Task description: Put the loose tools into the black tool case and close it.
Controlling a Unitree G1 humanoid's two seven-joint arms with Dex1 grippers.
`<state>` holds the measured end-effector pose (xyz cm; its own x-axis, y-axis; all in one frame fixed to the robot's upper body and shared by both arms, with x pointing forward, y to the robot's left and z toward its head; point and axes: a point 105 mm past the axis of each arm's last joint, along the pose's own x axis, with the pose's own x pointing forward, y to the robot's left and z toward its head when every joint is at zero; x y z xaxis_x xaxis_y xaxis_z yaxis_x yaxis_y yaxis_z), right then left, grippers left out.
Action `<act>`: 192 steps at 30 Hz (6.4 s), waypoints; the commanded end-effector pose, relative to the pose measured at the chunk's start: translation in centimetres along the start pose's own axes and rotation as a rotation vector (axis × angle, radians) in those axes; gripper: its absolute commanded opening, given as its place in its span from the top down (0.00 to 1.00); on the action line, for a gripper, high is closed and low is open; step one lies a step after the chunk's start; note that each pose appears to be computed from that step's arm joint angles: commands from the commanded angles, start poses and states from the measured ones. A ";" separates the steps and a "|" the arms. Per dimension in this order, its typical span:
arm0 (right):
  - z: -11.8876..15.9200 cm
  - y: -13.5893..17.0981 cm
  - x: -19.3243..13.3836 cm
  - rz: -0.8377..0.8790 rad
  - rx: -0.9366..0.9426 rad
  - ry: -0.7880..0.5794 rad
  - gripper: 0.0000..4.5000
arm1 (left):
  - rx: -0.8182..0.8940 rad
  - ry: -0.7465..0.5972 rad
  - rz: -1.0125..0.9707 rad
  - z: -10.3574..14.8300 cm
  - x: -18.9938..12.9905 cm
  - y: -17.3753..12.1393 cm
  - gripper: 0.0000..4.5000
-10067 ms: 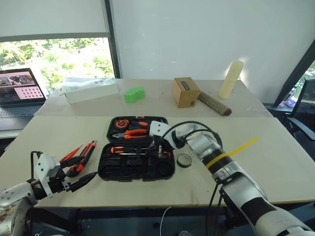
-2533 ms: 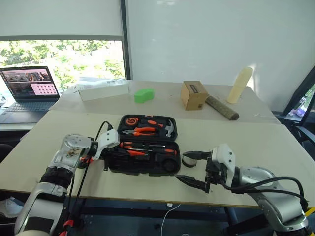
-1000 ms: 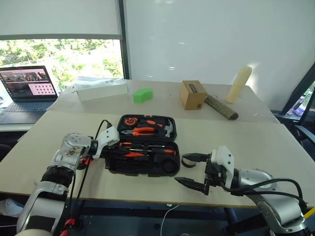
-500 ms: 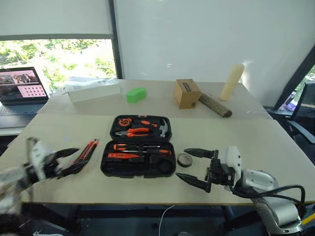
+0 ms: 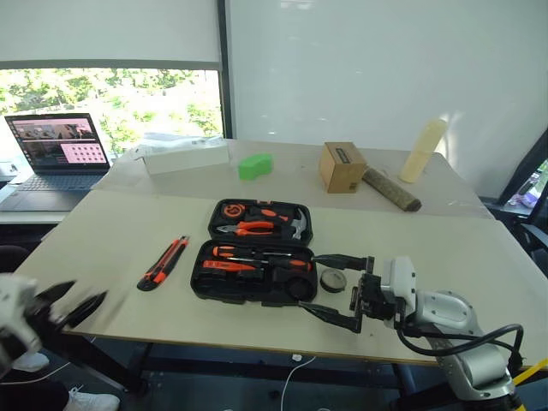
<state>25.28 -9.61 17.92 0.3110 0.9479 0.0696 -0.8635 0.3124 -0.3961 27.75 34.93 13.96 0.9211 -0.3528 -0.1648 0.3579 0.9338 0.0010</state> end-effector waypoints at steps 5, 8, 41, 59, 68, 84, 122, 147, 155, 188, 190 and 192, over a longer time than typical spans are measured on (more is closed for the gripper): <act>0.9 -0.6 0.5 -0.011 -0.041 -0.017 0.00 | 0.000 0.265 -0.019 0.6 5.7 -1.5 0.02; 0.8 -0.6 0.7 -0.016 -0.042 -0.012 0.00 | 0.045 0.314 -0.087 0.1 7.6 -2.8 0.02; 1.0 -0.6 -0.3 -0.066 -0.033 0.027 0.00 | 0.711 0.238 -0.971 4.2 11.4 -15.4 0.65; 0.7 -0.7 -0.9 -0.122 -0.036 0.051 0.00 | 0.792 0.344 -1.087 0.1 11.0 -17.2 0.65; 0.5 -0.6 -0.8 -0.121 -0.032 0.052 0.00 | 0.748 0.447 -1.035 -1.5 10.6 -16.3 0.65; 0.3 -0.7 -0.6 -0.106 -0.031 0.049 0.00 | 0.607 0.085 -1.050 5.0 10.7 -16.6 0.13; 0.4 -0.3 -1.1 -0.113 -0.010 0.066 0.00 | 0.373 0.553 -0.900 -6.6 10.9 -15.9 0.99; -4.6 -0.8 -9.0 -0.100 -0.021 0.561 0.00 | 0.403 -0.018 -0.808 0.7 3.2 -8.1 0.01; -6.9 -4.1 -4.1 0.108 -0.051 0.698 0.00 | 0.391 -0.046 -0.841 0.7 3.9 -10.0 0.01; -1.4 -1.9 4.2 0.521 -0.061 0.563 1.00 | 0.369 -0.096 -0.888 0.4 3.8 -12.3 0.00; -2.3 -1.9 4.8 0.527 -0.047 0.628 1.00 | 0.367 -0.091 -0.886 0.2 3.8 -12.3 0.00; -3.3 -2.3 5.3 0.512 -0.059 0.687 1.00 | 0.367 -0.089 -0.885 0.2 3.8 -12.3 0.00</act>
<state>29.36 -5.41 16.13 0.0272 0.7455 -0.6659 -0.9484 -0.1913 -0.2530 26.96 22.27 12.75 0.3011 -0.9334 -0.1954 0.9441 0.2629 0.1989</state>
